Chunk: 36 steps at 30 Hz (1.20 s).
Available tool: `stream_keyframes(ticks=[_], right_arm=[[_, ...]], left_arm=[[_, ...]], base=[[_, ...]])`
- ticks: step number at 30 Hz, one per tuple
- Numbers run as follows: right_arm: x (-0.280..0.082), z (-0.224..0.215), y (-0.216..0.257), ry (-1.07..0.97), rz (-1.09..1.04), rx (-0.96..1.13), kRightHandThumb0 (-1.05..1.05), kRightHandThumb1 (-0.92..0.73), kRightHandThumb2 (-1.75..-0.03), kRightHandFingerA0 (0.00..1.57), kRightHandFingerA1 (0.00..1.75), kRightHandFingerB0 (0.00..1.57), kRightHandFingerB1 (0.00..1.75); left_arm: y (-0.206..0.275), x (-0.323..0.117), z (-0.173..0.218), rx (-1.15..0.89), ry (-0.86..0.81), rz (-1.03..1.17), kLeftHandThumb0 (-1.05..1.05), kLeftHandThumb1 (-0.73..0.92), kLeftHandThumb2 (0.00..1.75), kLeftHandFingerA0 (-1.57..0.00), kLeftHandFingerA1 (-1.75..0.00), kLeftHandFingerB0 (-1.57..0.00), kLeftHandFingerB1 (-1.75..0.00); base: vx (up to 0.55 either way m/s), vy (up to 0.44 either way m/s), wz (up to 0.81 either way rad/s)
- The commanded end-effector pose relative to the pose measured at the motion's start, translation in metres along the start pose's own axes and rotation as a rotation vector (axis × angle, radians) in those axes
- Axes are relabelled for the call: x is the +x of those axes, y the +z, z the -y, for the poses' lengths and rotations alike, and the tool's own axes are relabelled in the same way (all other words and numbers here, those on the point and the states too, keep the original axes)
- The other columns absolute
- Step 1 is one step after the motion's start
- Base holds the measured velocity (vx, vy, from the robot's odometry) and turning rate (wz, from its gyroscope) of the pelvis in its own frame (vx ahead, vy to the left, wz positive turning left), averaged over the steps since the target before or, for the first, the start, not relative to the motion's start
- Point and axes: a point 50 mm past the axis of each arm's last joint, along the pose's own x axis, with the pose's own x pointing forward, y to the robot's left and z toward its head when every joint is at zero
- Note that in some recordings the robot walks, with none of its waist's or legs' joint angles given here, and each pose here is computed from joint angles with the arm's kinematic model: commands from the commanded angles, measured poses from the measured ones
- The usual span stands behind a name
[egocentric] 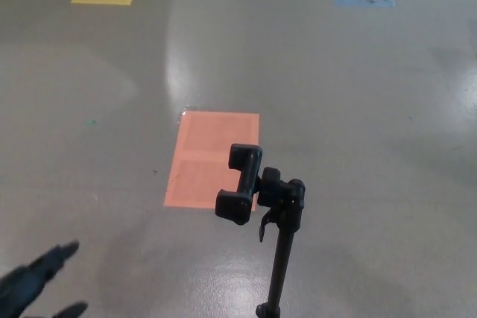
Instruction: The robot uses its left hand to grab the top of a phone stand kept on the floor and tilt it upwards to adjust its angle
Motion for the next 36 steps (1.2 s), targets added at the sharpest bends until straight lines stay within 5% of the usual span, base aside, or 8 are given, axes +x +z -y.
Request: stream_keyframes(ticks=[1,2,3,11,33,34,35,36], right_arm=[[-0.001,0.013,0.004,-0.028,0.024,0.024,-0.79,-0.66,-1.04,0.06,0.46,0.0,0.36],[-0.001,0.012,0.004,-0.029,0.024,0.027,-0.79,-0.66,-1.04,0.06,0.46,0.0,0.36],[-0.001,0.013,0.004,-0.032,0.025,0.028,-0.38,-0.46,-1.06,0.0,0.5,0.0,0.49],[-0.001,0.012,0.002,-0.028,0.011,0.023,-0.38,-0.47,-1.06,0.0,0.5,0.0,0.49],[-0.001,0.012,0.001,-0.006,-0.011,0.005,-0.37,-0.47,-1.06,0.01,0.51,0.0,0.49],[-0.001,0.012,0.001,-0.004,-0.011,0.006,-0.85,-0.66,-1.0,0.06,0.44,0.09,0.42],[-0.001,0.012,0.001,-0.004,-0.011,0.006,-0.85,-0.66,-1.0,0.06,0.44,0.09,0.42],[-0.001,0.012,0.002,-0.005,-0.011,0.005,-0.74,-0.82,-0.66,0.12,0.32,0.15,0.26]], left_arm=[[0.071,-0.009,-0.053,0.34,0.098,0.423,-0.81,0.62,0.95,-0.14,-0.39,0.0,-0.11],[0.076,-0.009,-0.055,0.355,0.102,0.442,-0.81,0.62,0.95,-0.14,-0.39,0.0,-0.11],[0.086,-0.009,-0.06,0.387,0.102,0.475,-0.8,0.61,0.92,-0.12,-0.36,0.0,-0.08],[0.14,-0.007,-0.075,0.602,0.143,0.634,-0.85,0.58,0.89,-0.26,-0.46,0.0,0.0],[0.198,-0.001,-0.074,0.815,0.143,0.73,-0.95,0.63,0.95,0.0,0.0,0.0,-0.04],[0.2,0.0,-0.072,0.828,0.142,0.726,-0.95,0.62,0.94,0.0,0.0,0.0,-0.04],[0.201,0.0,-0.072,0.832,0.141,0.725,-0.95,0.62,0.94,0.0,0.0,0.0,-0.04],[0.202,-0.001,-0.072,0.835,0.143,0.729,-0.95,0.62,0.94,0.0,0.0,0.0,-0.04]], base=[[0.0,0.0,0.0],[0.0,0.0,0.0],[0.0,0.0,0.0],[0.0,0.0,0.0],[0.0,0.0,0.0],[0.0,0.0,0.0],[0.0,0.0,0.0],[0.0,0.0,0.0]])
